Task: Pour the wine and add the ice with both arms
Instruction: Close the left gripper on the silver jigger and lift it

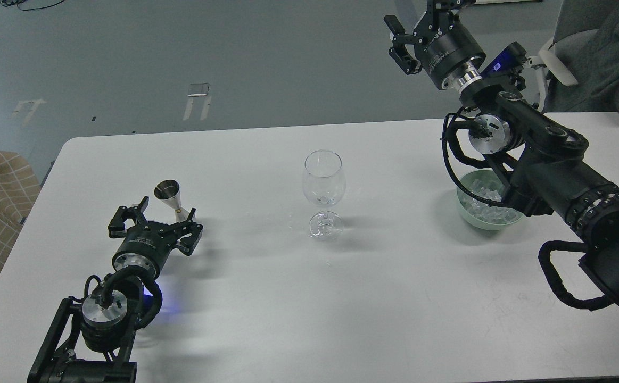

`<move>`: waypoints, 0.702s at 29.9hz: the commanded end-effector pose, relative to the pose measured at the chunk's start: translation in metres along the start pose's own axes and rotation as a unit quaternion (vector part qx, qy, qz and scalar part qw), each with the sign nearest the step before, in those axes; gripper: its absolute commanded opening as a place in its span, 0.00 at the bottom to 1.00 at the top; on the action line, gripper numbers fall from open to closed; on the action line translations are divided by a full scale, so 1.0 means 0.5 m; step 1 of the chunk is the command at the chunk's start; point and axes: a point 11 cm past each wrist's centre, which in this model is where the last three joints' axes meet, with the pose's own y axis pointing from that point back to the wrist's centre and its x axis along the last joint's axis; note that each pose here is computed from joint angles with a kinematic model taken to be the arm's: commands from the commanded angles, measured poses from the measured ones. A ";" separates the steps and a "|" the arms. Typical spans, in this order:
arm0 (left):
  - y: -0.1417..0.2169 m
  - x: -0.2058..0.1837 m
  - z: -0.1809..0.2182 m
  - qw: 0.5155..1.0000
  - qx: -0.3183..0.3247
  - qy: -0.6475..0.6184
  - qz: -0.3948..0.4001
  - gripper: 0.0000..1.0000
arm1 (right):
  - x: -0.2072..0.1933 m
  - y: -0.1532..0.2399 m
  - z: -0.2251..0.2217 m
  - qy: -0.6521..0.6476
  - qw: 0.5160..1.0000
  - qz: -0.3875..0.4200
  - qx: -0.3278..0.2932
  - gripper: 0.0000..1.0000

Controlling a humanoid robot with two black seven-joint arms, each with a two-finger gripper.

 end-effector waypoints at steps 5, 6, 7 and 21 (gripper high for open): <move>-0.028 -0.005 0.000 1.000 0.001 -0.003 0.005 0.97 | -0.001 -0.001 -0.001 0.000 1.000 0.000 0.001 1.00; -0.030 -0.004 0.001 1.000 0.000 -0.005 0.007 0.96 | -0.001 -0.001 -0.001 0.000 1.000 0.000 0.001 1.00; -0.031 0.000 0.002 1.000 -0.003 -0.007 0.010 0.96 | -0.001 -0.001 -0.001 0.000 1.000 0.000 0.001 1.00; -0.044 0.019 -0.002 1.000 0.000 -0.009 0.018 0.59 | -0.001 -0.002 -0.003 0.000 1.000 -0.001 0.001 1.00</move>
